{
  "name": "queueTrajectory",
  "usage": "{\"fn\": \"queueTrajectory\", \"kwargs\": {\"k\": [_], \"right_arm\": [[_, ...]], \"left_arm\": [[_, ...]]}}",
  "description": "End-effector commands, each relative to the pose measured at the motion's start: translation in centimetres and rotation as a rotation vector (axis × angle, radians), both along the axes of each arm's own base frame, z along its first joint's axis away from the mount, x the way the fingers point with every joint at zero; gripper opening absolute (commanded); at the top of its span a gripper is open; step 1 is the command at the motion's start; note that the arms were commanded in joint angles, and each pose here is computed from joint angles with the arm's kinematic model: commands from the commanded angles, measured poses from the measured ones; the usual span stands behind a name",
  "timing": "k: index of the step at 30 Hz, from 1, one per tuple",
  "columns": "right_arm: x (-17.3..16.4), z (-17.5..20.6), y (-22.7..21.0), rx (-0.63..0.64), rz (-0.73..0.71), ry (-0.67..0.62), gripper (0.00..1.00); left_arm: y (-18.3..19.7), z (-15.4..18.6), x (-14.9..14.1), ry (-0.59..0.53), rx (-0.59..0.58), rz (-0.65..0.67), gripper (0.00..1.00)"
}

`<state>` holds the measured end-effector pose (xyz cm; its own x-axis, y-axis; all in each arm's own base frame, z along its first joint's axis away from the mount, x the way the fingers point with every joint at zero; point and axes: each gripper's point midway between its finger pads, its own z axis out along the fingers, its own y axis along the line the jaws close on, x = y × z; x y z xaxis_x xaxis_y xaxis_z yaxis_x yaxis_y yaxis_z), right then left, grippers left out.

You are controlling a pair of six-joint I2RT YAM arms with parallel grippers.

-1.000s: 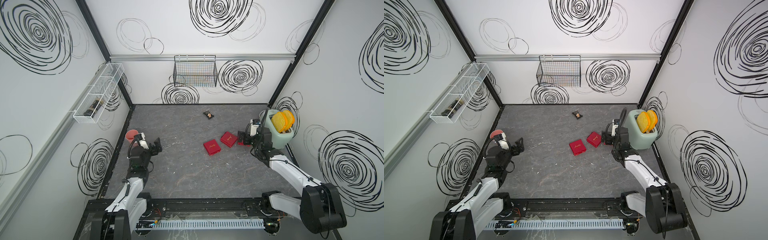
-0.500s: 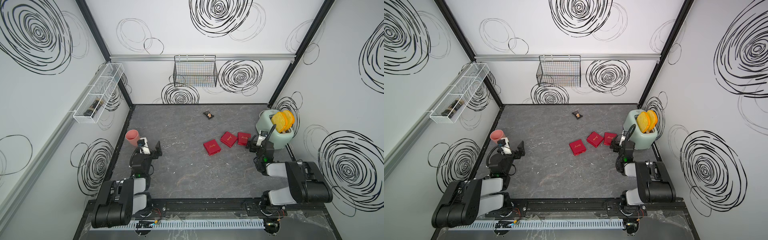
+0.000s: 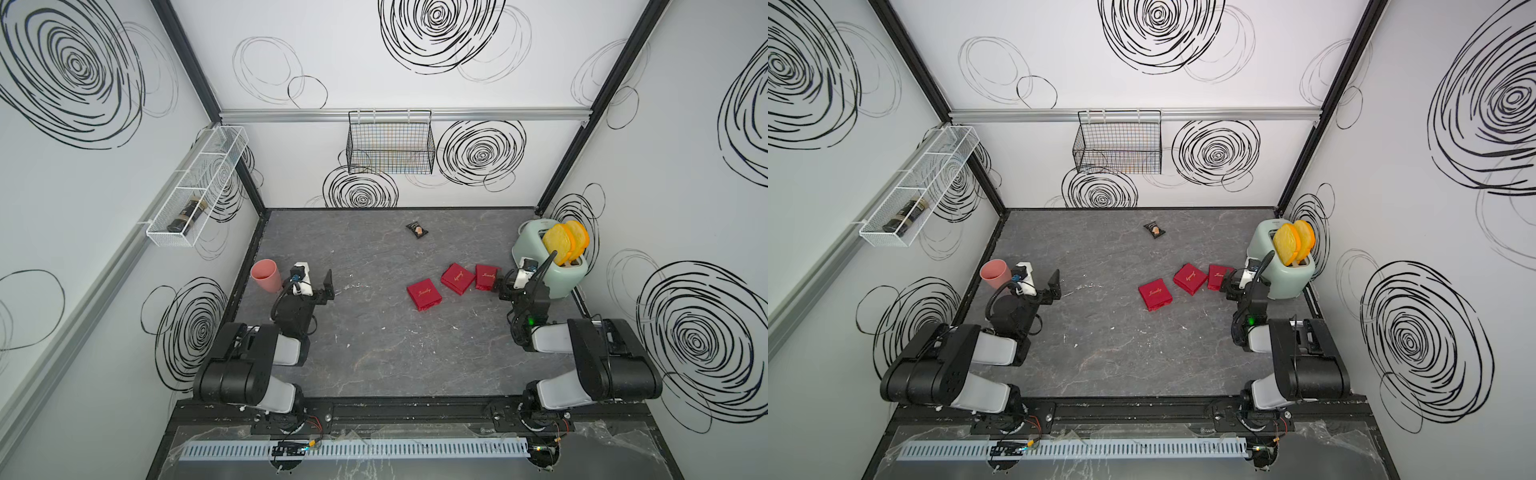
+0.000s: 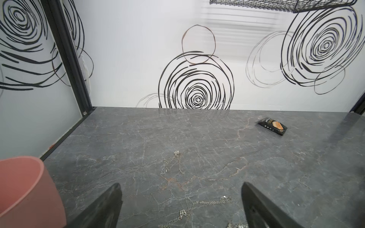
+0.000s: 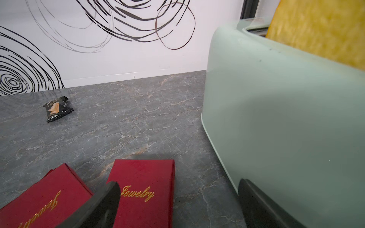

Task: Take the necklace out of the lift-off lid jewelry box
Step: Reset both arms

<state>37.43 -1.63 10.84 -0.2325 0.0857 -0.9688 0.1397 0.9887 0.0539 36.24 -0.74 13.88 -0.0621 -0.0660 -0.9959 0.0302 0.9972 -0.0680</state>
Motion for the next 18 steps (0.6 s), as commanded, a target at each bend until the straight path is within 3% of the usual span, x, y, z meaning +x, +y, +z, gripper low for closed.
{"fn": "queueTrajectory", "kwargs": {"k": [1, 15, 18], "right_arm": [[0.04, 0.97, -0.22, -0.007, -0.004, -0.046, 0.97], [0.15, 0.86, -0.17, -0.008, -0.001, -0.039, 0.97], [0.06, 0.93, -0.12, -0.009, 0.001, -0.044, 0.97]], "left_arm": [[0.36, 1.30, 0.35, -0.048, 0.034, 0.027, 0.96], [0.40, 1.39, 0.30, -0.053, 0.035, 0.030, 0.96], [1.29, 1.46, 0.16, -0.053, 0.048, 0.130, 0.96]]}}
